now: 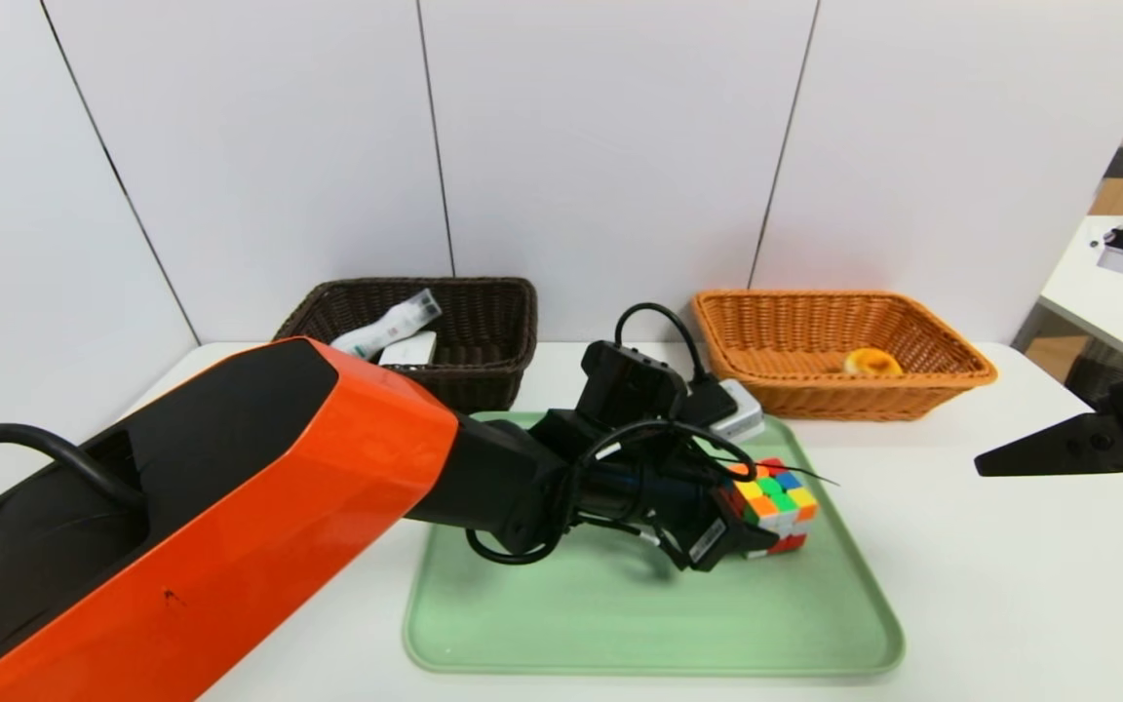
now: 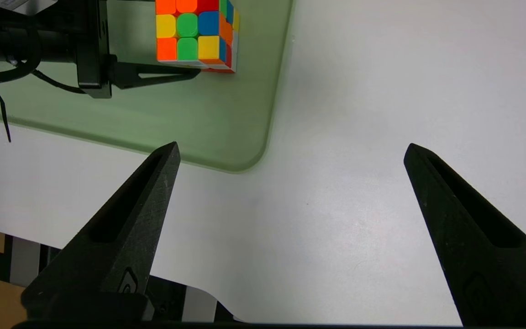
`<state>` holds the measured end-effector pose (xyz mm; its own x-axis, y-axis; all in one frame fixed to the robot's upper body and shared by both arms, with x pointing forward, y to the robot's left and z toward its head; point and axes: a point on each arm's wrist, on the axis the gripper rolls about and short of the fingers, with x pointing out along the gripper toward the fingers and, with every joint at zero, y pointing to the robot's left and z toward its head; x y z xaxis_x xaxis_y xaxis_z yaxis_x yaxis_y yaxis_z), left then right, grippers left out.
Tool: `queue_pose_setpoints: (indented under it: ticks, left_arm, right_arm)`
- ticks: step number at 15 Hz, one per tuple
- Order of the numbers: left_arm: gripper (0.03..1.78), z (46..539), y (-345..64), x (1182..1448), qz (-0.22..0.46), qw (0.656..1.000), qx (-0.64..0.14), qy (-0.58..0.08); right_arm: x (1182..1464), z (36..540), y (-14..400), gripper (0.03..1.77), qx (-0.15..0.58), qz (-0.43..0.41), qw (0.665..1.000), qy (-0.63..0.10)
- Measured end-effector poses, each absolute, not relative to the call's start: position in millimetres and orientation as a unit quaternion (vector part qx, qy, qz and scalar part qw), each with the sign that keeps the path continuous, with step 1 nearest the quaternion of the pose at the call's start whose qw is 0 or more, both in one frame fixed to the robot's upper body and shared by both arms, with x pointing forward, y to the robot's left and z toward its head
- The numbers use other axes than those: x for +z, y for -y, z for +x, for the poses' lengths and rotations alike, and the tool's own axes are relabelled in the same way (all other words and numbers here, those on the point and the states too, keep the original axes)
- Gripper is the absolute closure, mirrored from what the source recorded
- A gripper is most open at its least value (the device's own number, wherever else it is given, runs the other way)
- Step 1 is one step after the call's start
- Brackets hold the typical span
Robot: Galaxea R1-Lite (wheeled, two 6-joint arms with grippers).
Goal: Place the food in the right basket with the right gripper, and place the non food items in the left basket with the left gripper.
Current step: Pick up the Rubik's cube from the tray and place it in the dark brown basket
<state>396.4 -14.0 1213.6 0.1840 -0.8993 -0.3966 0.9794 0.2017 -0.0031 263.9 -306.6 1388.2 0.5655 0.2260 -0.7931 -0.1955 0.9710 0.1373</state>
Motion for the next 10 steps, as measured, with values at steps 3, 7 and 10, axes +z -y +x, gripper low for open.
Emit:
queue_pose_setpoints:
  ticks: [3, 7, 10]
  left_arm:
    - [0.89, 396, 14, 1215, 0.127, 0.759, -0.619, -0.157]
    - [0.89, 397, 8, 1231, 0.130, 0.780, -0.594, -0.146]
    - [0.89, 397, -8, 1256, 0.131, 0.795, -0.575, -0.143]
  right_arm:
    - [1388, 264, 306, 0.10, 0.120, 0.017, 0.884, -0.451]
    - [1388, 265, 307, 0.10, 0.118, 0.018, 0.884, -0.452]
    - [1387, 265, 307, 0.10, 0.117, 0.019, 0.884, -0.453]
